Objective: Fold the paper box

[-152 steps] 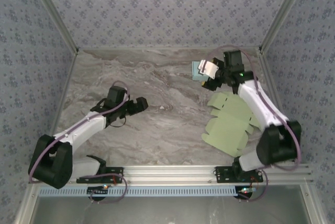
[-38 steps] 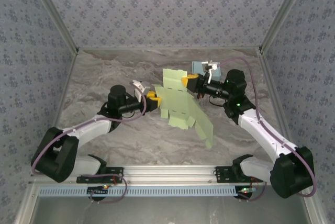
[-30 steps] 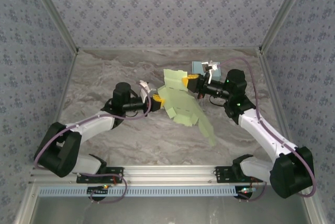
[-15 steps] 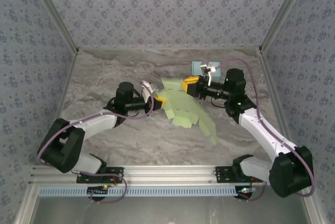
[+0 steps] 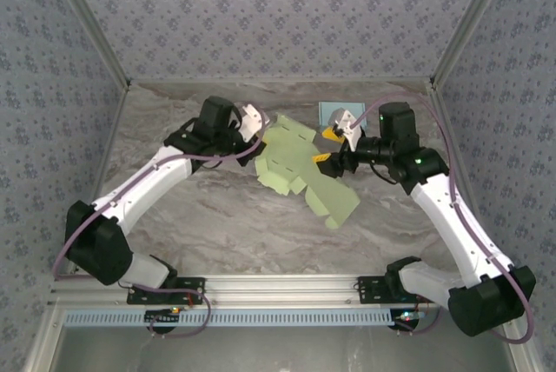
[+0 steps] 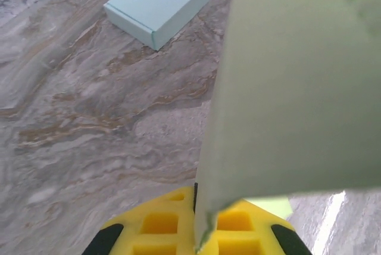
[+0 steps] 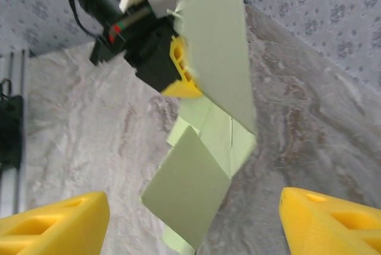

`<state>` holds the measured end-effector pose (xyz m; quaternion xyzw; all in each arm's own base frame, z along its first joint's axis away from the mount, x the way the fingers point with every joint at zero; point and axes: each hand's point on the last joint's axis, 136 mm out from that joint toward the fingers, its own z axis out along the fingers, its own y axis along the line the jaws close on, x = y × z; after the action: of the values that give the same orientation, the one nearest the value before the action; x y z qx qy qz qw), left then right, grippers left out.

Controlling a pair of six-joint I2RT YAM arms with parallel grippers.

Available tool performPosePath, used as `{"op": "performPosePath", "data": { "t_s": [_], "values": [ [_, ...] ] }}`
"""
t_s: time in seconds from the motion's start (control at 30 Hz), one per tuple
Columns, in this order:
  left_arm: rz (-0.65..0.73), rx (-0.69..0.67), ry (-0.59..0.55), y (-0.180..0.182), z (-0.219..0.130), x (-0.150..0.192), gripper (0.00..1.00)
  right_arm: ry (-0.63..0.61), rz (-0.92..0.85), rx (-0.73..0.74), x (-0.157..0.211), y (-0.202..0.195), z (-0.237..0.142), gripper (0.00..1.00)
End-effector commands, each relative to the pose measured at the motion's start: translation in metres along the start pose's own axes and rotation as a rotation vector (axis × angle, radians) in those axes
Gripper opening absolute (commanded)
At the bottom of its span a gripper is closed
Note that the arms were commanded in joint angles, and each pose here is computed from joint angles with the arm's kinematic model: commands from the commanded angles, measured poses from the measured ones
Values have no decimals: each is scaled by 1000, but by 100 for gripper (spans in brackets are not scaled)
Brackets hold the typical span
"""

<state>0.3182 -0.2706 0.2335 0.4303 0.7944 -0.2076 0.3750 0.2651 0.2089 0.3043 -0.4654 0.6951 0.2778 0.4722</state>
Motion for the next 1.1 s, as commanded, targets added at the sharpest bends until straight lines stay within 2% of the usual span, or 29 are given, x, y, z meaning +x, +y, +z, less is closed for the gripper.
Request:
{"op": "performPosePath", "data": {
  "t_s": [0.0,0.1,0.33,0.6,0.83,0.93,1.07],
  "values": [
    [21,-30,290,-4,-15,50,0,93,-91,67,8,-5,-8,79],
    [62,-37,326,-5,-19,54,0,106,-111,108,4,-12,-9,80],
    [132,-8,330,-15,-19,54,0,118,-206,145,-9,-23,-8,83],
    [185,35,350,-26,-17,56,0,235,-420,16,4,-9,31,83],
    [183,46,353,-27,-16,56,0,330,-426,-109,28,9,56,78],
    [181,49,359,-27,-15,58,0,327,-417,-90,30,6,61,70],
    [186,67,342,-31,-15,58,4,342,-416,-20,31,-8,67,41]
  ]
}}
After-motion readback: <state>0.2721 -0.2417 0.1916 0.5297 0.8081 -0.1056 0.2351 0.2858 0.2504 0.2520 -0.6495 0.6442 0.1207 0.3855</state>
